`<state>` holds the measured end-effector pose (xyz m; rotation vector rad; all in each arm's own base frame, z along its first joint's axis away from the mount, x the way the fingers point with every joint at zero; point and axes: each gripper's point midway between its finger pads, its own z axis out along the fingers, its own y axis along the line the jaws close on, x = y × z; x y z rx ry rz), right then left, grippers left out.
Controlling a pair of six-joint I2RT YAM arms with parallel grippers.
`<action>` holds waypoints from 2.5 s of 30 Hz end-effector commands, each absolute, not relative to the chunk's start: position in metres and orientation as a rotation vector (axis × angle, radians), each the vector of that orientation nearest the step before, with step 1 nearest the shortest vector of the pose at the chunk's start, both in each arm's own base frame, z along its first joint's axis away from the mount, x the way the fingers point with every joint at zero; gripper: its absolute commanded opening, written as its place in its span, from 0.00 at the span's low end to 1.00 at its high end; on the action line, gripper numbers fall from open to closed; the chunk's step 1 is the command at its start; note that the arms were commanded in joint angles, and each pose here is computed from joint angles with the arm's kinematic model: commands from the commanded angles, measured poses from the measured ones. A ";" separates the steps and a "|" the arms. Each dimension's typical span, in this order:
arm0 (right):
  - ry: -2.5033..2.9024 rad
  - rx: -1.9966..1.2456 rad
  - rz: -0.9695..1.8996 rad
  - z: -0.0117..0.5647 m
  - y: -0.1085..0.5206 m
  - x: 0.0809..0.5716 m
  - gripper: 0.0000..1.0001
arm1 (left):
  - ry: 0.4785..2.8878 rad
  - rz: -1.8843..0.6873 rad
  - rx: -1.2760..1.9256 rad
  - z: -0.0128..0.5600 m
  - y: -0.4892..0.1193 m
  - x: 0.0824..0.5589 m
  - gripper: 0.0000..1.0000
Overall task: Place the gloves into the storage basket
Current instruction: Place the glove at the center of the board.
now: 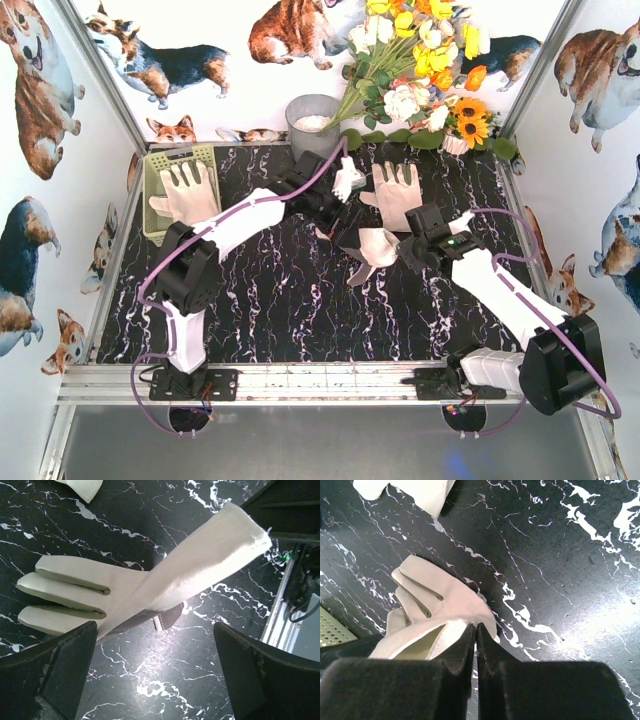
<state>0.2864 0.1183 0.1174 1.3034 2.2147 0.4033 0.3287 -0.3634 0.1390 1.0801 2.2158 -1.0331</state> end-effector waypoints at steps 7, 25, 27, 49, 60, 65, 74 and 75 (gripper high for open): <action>2.209 1.178 0.538 0.143 0.128 0.309 0.00 | 2.167 -0.921 1.172 0.123 -0.387 0.348 0.50; 2.359 0.633 0.678 0.170 0.164 0.327 0.50 | 2.290 -0.531 1.106 0.179 -0.292 0.304 0.00; 2.356 0.627 0.643 0.169 0.159 0.326 0.56 | 2.353 -0.424 1.175 0.180 -0.267 0.292 0.00; 2.345 0.390 0.873 0.173 0.180 0.334 0.62 | 2.499 -0.245 1.486 0.141 -0.245 0.292 0.00; 2.411 0.390 0.629 0.166 0.145 0.313 0.62 | 2.287 -0.073 1.368 0.120 -0.293 0.392 0.40; 2.397 0.181 0.719 0.178 0.162 0.317 0.62 | 2.265 -0.053 1.112 0.149 -0.285 0.406 0.59; 2.492 -0.176 0.882 0.163 0.216 0.342 0.48 | 2.413 -0.448 0.283 0.172 -0.235 0.373 0.62; 2.492 -0.221 0.916 0.164 0.229 0.346 0.46 | 2.444 -0.499 0.162 0.166 -0.232 0.366 0.61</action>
